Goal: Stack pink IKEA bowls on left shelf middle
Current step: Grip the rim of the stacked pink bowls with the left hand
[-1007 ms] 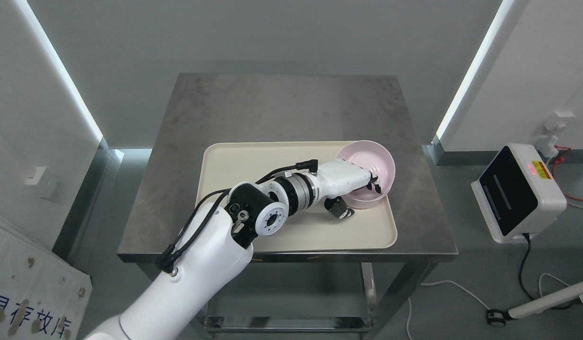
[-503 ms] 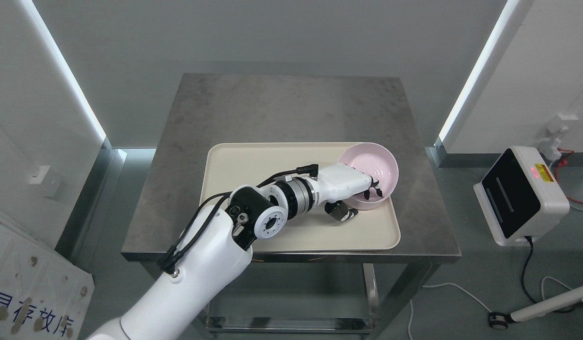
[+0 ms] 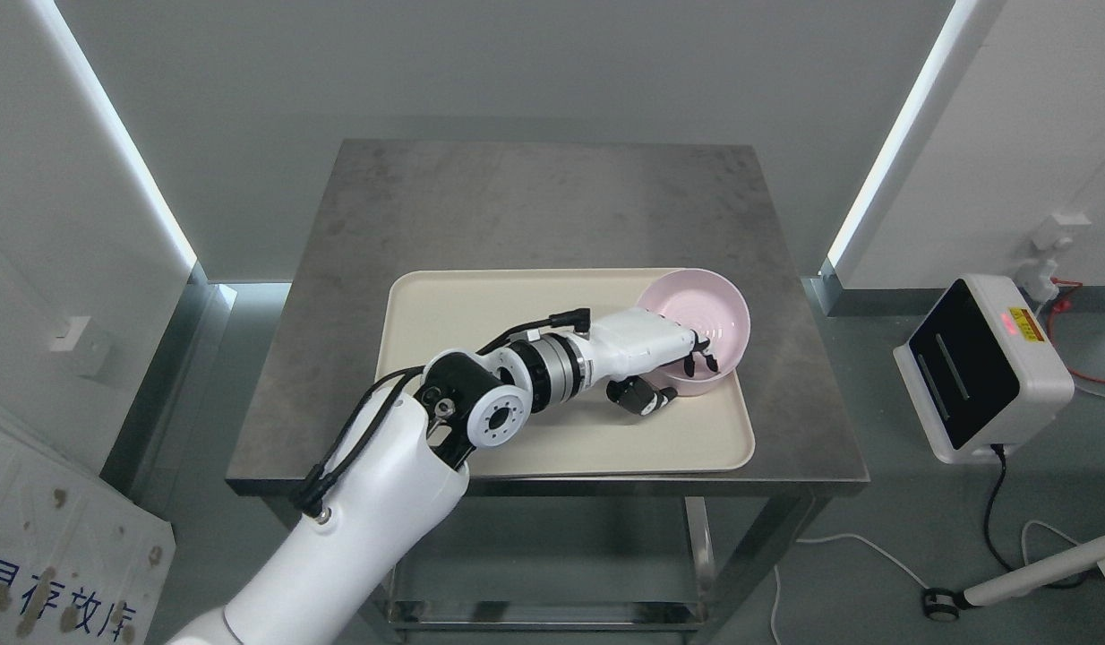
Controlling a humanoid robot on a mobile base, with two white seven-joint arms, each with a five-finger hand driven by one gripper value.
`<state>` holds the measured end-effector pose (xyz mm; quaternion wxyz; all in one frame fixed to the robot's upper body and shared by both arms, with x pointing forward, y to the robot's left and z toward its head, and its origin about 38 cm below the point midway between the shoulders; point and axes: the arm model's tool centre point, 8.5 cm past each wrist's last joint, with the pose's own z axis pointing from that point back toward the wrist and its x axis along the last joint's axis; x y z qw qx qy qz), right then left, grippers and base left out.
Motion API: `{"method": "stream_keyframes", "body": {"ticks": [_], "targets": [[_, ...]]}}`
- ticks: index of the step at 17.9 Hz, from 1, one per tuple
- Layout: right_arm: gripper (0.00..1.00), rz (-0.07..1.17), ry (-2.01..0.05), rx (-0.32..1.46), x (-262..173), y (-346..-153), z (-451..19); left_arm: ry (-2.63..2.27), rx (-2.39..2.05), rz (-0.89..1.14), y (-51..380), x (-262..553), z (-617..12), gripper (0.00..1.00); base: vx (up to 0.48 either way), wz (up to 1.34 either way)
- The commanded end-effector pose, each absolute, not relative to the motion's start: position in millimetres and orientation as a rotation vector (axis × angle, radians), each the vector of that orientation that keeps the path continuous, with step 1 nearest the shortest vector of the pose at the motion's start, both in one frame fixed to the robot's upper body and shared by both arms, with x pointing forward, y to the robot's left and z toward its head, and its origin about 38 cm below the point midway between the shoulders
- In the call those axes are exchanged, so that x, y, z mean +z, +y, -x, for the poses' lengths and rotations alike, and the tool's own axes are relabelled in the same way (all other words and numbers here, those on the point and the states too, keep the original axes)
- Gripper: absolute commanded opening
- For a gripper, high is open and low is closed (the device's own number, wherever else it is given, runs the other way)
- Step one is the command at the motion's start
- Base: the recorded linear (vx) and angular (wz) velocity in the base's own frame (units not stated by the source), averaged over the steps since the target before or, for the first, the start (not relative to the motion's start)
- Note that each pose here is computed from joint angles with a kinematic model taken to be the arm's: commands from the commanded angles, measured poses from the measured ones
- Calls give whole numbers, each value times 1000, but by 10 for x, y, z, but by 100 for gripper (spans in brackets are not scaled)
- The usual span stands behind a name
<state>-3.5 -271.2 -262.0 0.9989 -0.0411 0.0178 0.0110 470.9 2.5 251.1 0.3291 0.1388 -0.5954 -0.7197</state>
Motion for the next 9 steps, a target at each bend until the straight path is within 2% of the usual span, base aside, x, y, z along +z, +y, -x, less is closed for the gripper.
{"method": "stream_keyframes", "body": {"ticks": [1,3,9], "targets": [[100,99,29,-12,-2614,-2825,106,-1599,-1768,-344,343,2645,-4875,5,-4,-32],[100,99,30,-12,-2614,-2825,108,-1647,-1743,-333,439,2734,-4905,1,-4,-28],[100,99,29,-12,-2614,-2825,106,-1717,-1645,-326,685,2902,-4986,0,1,5]]}}
